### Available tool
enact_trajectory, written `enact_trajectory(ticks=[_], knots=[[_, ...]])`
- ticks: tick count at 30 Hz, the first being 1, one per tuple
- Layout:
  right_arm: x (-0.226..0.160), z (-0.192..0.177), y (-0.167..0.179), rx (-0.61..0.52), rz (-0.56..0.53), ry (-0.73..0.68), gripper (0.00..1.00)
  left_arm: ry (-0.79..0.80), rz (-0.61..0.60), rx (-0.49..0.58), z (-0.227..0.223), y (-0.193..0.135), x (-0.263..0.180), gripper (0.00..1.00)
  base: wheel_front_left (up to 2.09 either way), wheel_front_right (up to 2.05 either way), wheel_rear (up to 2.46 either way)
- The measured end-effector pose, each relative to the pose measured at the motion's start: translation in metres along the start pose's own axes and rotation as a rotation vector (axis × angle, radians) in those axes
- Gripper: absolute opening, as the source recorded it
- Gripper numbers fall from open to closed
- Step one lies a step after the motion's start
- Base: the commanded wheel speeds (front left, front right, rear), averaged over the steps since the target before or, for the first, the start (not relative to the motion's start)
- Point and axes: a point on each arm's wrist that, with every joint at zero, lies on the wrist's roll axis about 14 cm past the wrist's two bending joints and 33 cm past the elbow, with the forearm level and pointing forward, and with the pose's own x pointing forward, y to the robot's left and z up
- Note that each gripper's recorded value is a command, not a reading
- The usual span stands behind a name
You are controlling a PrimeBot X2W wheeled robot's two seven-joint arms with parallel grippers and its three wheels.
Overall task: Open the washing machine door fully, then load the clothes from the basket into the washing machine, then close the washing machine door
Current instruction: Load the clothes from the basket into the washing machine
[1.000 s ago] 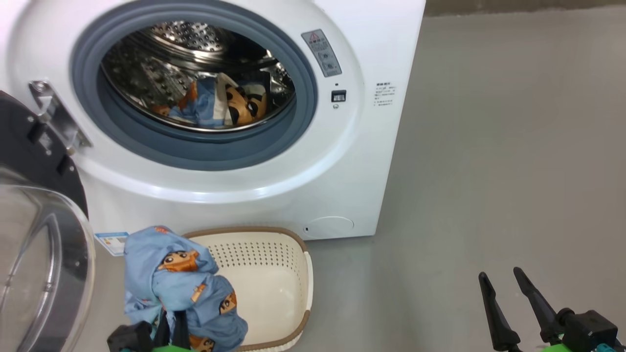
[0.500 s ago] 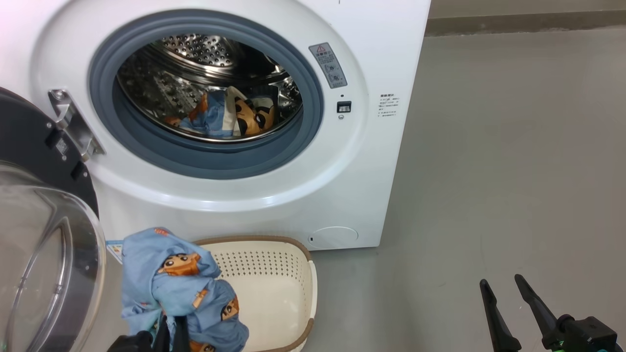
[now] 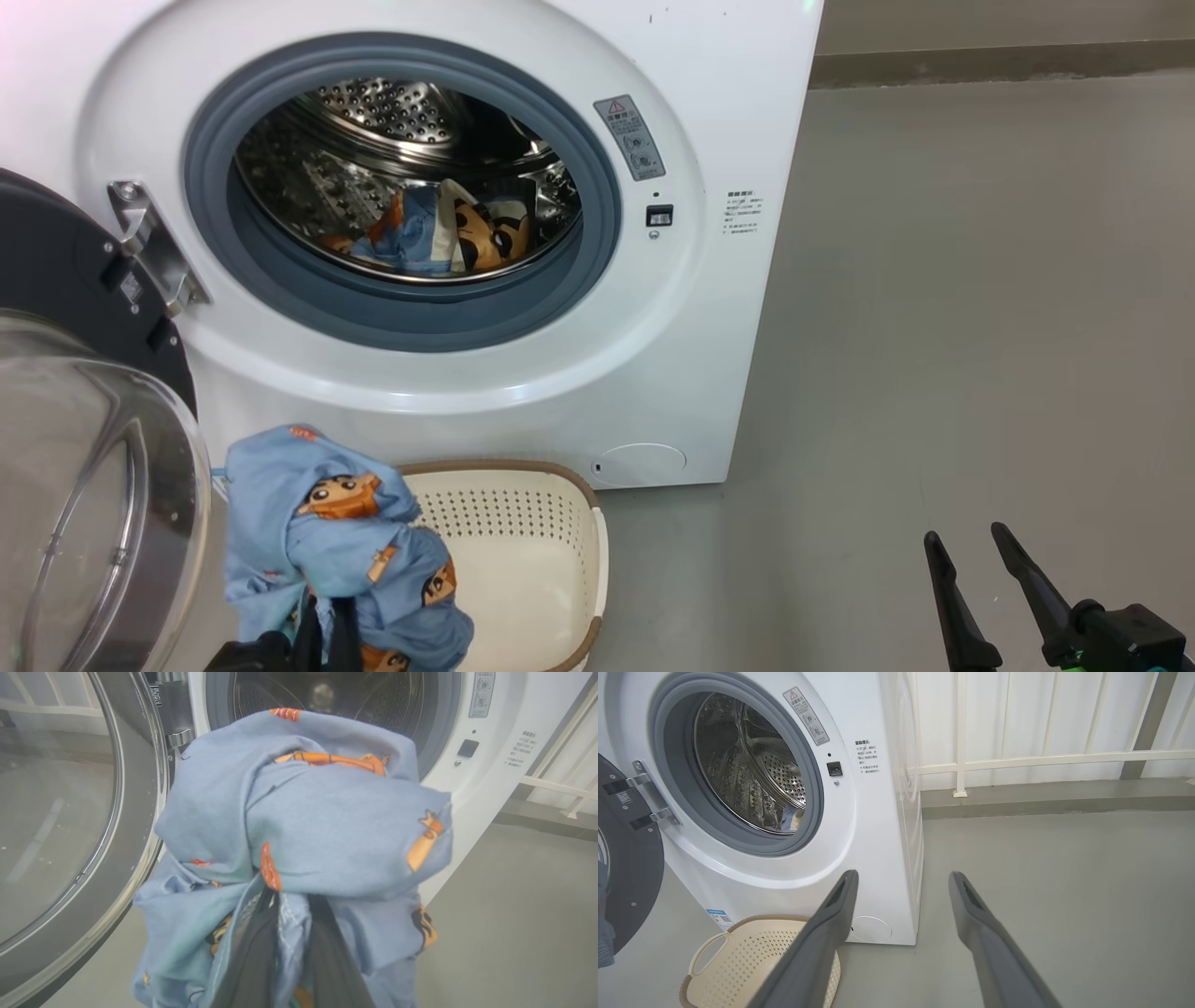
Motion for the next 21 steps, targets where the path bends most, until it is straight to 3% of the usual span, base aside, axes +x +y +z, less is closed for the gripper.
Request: enact_trajectory(ticks=[21], knots=[[0.0, -0.005, -0.002, 0.0, -0.012, 0.016, 1.0, -0.051, -0.02, 0.012, 0.016, -0.009, 0.006, 0.0, 0.0, 0.0, 0.0]])
